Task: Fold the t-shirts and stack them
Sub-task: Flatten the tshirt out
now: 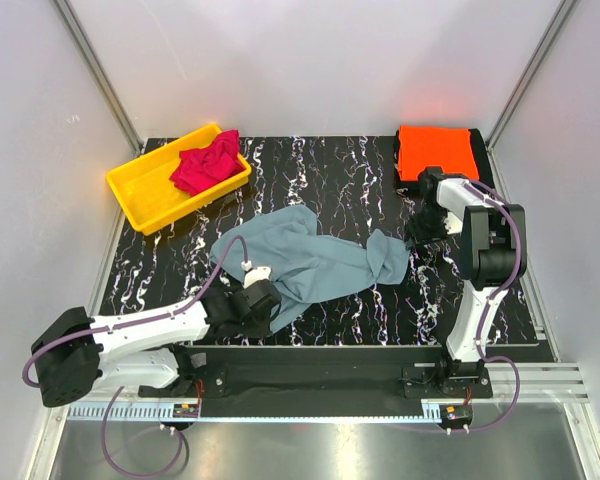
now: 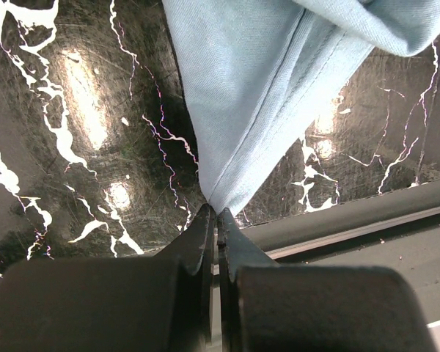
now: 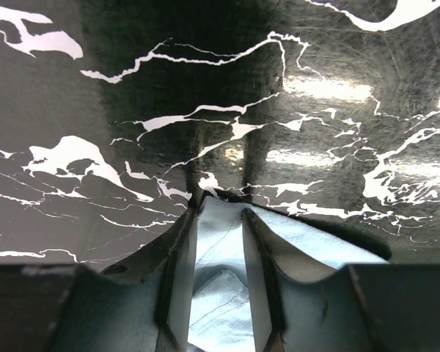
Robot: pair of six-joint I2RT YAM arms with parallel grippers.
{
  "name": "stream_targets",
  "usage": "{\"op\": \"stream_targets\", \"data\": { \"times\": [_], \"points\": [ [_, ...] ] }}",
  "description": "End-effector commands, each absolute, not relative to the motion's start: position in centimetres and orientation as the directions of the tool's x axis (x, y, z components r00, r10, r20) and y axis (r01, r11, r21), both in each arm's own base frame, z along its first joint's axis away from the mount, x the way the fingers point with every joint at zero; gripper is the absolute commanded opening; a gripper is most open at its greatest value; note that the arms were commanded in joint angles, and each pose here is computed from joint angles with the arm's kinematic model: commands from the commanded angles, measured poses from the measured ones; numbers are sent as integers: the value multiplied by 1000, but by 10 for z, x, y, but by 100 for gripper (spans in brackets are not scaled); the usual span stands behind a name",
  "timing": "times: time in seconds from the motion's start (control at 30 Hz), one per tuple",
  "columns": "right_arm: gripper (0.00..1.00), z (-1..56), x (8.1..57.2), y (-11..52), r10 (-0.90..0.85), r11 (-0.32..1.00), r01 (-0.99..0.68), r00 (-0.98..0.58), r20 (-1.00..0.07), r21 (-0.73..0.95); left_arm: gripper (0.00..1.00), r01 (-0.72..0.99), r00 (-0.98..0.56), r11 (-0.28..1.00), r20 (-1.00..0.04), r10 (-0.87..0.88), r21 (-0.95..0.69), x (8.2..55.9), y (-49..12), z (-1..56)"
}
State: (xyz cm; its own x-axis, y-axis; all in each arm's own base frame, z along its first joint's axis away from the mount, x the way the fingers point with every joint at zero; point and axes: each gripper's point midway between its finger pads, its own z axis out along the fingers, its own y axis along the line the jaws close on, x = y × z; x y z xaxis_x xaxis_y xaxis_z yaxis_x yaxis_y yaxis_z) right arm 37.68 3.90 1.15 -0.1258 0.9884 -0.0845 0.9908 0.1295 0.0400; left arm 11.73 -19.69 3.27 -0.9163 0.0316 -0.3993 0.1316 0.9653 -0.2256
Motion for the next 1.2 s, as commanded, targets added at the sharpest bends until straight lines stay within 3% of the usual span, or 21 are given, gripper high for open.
{"op": "stream_targets", "data": {
  "times": [0.0, 0.03, 0.07, 0.1, 0.23, 0.37, 0.5, 0.53, 0.67, 0.8, 0.9, 1.07, 1.17],
  "points": [
    [35, 2, 363, 26, 987, 93, 996, -94, -130, -18, 0, 151, -893, 959, -450, 27, -241, 127, -203, 46],
    [31, 2, 363, 25, 986, 97, 995, -99, -137, -18, 0, 153, -891, 957, -454, 26, -246, 128, -205, 48],
    [12, 4, 362, 22, 983, 107, 994, -109, -147, -16, 0, 156, -890, 957, -456, 28, -246, 128, -205, 49],
    [0, 6, 362, 20, 981, 116, 993, -117, -155, -14, 0, 159, -887, 955, -460, 28, -249, 128, -205, 51],
    [0, 37, 377, 1, 946, 206, 976, -182, -268, 64, 0, 189, -862, 957, -505, 54, -221, 137, -204, 69],
    [0, 114, 398, -15, 869, 383, 900, -274, -412, 210, 0, 210, -747, 973, -657, 99, -92, 172, -192, 125],
    [0, 247, 404, -24, 786, 515, 750, -223, -576, 414, 0, 184, -479, 983, -871, 109, 21, 226, -186, 272],
    [0, 305, 398, -27, 769, 535, 680, -146, -623, 501, 0, 171, -417, 982, -896, 151, 86, 233, -176, 301],
    [0, 426, 353, -35, 653, 663, 497, -20, -757, 559, 0, -38, -181, 993, -978, 103, 111, 250, -128, 427],
    [0, 506, 280, -47, 593, 690, 393, 174, -786, 607, 0, -77, -43, 997, -999, -4, 0, 235, -90, 507],
    [0, 553, 211, -49, 566, 712, 286, 306, -766, 641, 0, -5, 3, 995, -995, -95, -95, 221, -79, 529],
    [0, 572, 164, -38, 579, 735, 187, 327, -746, 652, 0, 157, 44, 960, -969, -242, -232, 194, -66, 545],
    [0, 572, 160, -34, 575, 749, 177, 305, -759, 639, 0, 178, 83, 962, -971, -224, -206, 191, -63, 545]
  ]
}}
